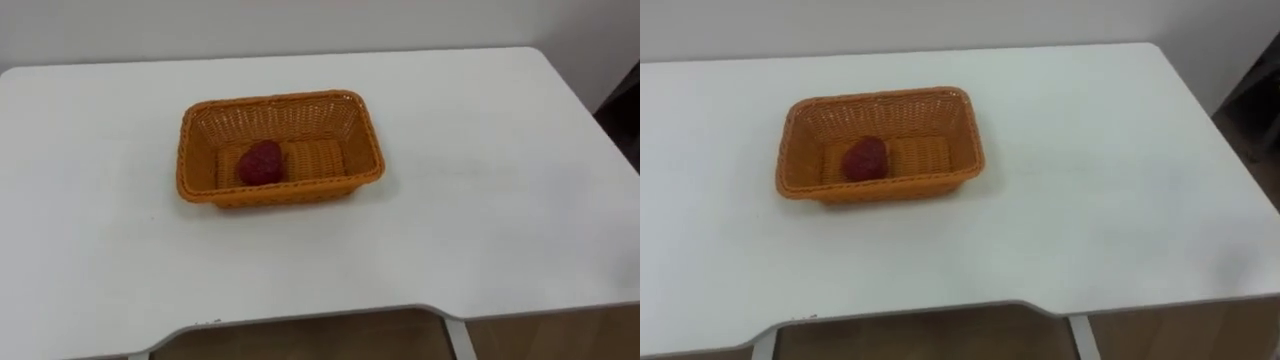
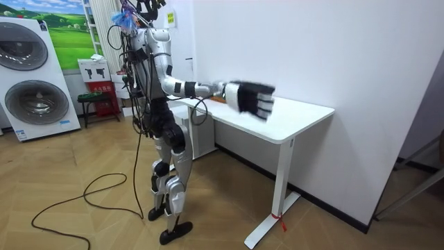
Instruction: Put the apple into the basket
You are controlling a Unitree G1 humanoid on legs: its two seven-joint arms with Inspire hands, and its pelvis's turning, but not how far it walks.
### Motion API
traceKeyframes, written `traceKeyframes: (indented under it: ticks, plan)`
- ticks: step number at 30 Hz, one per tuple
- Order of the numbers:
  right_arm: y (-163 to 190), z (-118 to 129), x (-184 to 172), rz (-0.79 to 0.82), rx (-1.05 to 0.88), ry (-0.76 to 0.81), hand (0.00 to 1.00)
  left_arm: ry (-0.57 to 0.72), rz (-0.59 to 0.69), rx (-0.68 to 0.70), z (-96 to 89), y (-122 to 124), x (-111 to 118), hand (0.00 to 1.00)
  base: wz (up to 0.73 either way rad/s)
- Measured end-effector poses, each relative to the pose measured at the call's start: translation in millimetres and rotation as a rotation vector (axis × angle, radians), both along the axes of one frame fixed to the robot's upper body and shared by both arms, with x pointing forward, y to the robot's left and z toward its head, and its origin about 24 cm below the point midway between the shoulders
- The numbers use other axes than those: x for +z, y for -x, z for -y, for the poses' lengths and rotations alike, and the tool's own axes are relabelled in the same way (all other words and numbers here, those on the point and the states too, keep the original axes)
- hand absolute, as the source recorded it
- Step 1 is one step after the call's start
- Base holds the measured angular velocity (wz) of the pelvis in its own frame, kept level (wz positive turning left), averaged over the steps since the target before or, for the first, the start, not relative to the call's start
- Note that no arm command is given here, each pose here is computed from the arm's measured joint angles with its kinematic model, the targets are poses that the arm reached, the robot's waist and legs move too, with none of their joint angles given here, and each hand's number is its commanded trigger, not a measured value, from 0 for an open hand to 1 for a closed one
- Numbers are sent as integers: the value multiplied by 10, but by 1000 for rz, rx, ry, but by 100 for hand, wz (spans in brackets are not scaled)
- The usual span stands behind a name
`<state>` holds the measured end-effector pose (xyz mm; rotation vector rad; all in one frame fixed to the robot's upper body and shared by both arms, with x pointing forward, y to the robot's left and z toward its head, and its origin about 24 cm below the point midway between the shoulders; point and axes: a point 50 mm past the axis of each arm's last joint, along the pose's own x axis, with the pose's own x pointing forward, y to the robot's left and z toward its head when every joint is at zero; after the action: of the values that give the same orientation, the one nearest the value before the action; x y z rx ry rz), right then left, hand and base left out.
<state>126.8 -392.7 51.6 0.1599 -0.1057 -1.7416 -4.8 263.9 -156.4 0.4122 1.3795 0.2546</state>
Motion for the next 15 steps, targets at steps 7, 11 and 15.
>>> traceKeyframes:
  ticks: [7,11,15]
  plan:
    - [458,-102,-1013,-322,2,-415,0,-25,40,-5,-45,-167,43,0,0]
    - [954,-575,-1672,-577,104,-743,0,4,26,16,21,-129,15,0,11]
    - [1272,-1020,-1999,-713,254,-983,0,16,10,23,44,-84,3,0,-11]
